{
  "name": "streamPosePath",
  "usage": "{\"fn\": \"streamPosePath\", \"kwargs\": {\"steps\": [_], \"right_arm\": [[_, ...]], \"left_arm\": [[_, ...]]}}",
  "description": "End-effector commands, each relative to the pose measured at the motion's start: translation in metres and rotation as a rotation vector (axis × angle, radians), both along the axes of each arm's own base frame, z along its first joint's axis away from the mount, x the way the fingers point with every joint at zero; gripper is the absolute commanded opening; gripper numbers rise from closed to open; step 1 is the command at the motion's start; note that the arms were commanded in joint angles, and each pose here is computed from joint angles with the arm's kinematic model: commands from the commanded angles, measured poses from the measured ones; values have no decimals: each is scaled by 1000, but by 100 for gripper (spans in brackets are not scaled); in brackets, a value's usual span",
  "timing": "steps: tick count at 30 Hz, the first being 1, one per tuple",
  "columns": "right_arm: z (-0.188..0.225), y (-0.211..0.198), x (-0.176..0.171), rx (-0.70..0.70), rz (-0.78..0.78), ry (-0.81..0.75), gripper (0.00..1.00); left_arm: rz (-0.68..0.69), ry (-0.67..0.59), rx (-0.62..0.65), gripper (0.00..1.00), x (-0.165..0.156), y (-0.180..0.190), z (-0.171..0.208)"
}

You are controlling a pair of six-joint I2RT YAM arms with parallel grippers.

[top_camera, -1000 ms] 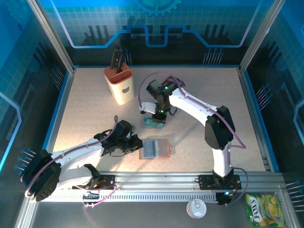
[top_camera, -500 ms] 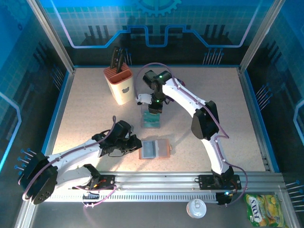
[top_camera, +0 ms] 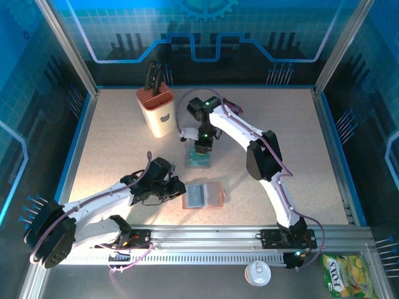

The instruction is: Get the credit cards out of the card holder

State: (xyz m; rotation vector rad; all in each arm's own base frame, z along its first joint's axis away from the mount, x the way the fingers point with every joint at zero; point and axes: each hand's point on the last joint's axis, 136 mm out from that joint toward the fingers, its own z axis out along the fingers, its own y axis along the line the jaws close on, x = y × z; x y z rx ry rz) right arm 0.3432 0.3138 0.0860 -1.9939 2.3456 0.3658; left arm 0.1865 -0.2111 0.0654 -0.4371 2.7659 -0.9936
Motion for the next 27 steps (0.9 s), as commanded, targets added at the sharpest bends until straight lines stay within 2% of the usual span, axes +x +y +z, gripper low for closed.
{"fn": "streamPosePath", "kwargs": {"steps": [1,12,19,27], "right_arm": [[13,-3,3,12,-18,-12,12],[46,-8,-4,36,-79,-67,17],[63,11,-19,200,-208,-90,22],[63,14,-51,296,-407,-92,22]], "left_arm": [[-9,-10,28,12,2,5,-2],[-12,-12,23,12,1,7,-3],[-6,-17,14,12,2,7,-8],[-9,-7,14,12,5,4,-13]]}}
